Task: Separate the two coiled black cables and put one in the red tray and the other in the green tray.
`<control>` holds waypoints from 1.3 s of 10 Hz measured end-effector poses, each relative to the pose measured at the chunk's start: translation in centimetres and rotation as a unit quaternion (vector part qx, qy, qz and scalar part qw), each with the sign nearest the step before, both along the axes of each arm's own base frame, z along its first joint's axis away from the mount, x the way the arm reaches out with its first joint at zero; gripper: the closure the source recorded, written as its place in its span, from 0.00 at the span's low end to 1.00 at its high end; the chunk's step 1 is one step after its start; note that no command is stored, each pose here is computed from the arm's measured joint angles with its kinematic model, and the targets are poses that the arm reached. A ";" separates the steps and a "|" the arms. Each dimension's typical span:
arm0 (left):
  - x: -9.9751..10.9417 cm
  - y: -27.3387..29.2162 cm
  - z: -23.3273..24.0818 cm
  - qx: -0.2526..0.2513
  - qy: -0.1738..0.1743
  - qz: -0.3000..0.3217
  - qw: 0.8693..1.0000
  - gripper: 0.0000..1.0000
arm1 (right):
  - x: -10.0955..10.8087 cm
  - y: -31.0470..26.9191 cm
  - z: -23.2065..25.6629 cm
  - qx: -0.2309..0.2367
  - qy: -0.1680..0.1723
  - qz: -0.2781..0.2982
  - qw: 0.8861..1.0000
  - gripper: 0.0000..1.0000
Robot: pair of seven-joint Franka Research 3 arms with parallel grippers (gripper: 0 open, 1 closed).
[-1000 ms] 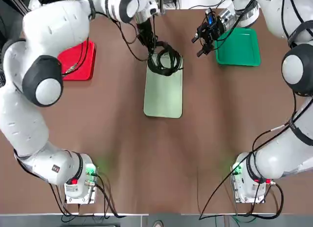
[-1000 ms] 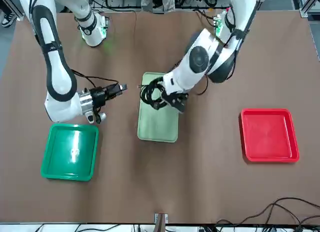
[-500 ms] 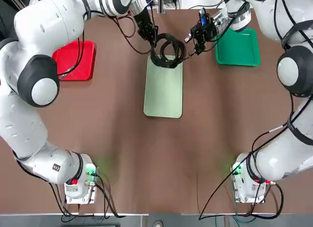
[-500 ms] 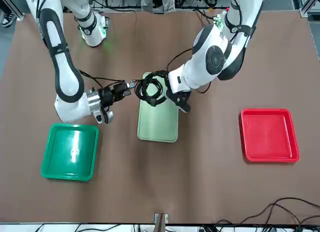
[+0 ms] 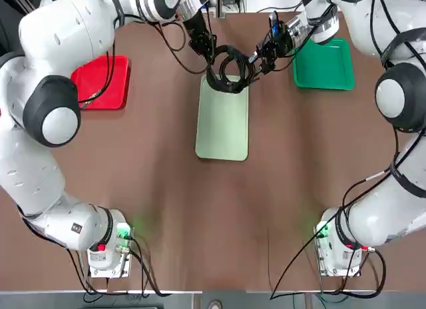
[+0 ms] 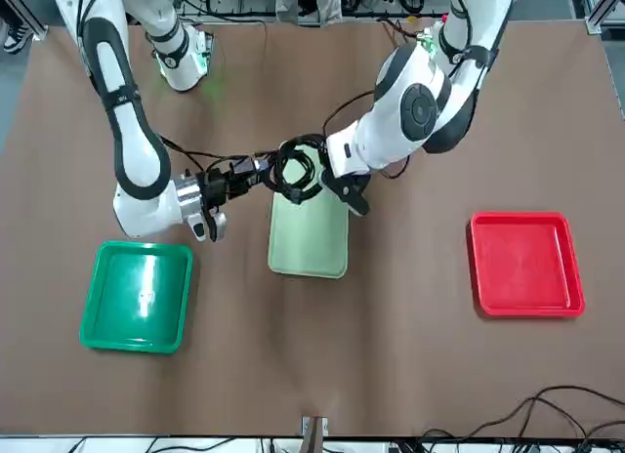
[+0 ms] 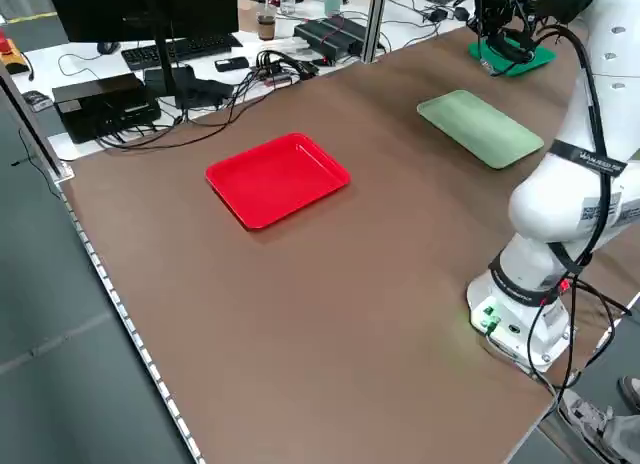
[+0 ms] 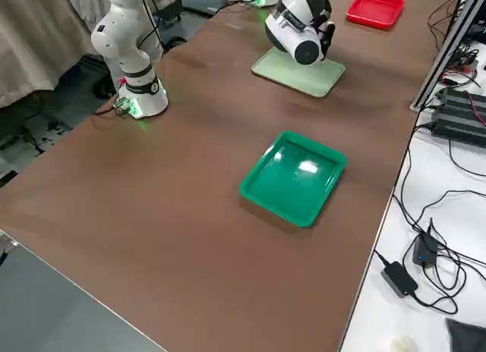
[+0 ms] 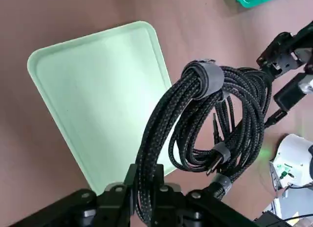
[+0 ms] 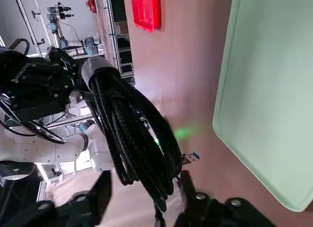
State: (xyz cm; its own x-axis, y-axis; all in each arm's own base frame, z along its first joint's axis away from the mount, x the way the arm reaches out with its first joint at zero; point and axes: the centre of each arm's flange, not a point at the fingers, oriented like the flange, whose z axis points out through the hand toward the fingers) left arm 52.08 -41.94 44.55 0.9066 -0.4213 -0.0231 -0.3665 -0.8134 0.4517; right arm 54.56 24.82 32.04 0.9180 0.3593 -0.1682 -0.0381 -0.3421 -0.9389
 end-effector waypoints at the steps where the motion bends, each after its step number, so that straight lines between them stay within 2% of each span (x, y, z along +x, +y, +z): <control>1: 0.0 0.0 0.0 0.000 0.000 0.000 1.000 0.84 | 0.0 0.0 0.0 0.000 0.000 0.000 1.000 0.44; 5: 0.0 0.0 0.1 0.000 -0.001 0.000 1.000 0.84 | -0.1 0.7 -0.2 -0.006 -0.006 -0.001 1.000 0.53; 9: 0.2 0.1 0.5 -0.002 -0.003 0.003 1.000 0.84 | -0.2 0.9 -0.3 -0.007 -0.005 0.000 1.000 0.80; 10: 0.3 0.1 0.5 -0.002 -0.004 0.004 1.000 0.84 | -0.2 0.9 -0.3 -0.007 -0.005 0.000 1.000 0.83; 13: 0.2 0.1 0.6 -0.004 -0.003 0.005 1.000 0.84 | -0.1 0.6 -0.3 -0.008 -0.005 -0.001 1.000 0.84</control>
State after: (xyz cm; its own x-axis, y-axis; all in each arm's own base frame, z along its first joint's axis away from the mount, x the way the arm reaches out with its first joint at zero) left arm 52.33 -41.86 45.15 0.9110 -0.4121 -0.0140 -0.3611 -0.8137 0.4556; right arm 54.47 25.41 31.74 0.9205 0.3547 -0.1641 -0.0286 -0.3577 -0.9334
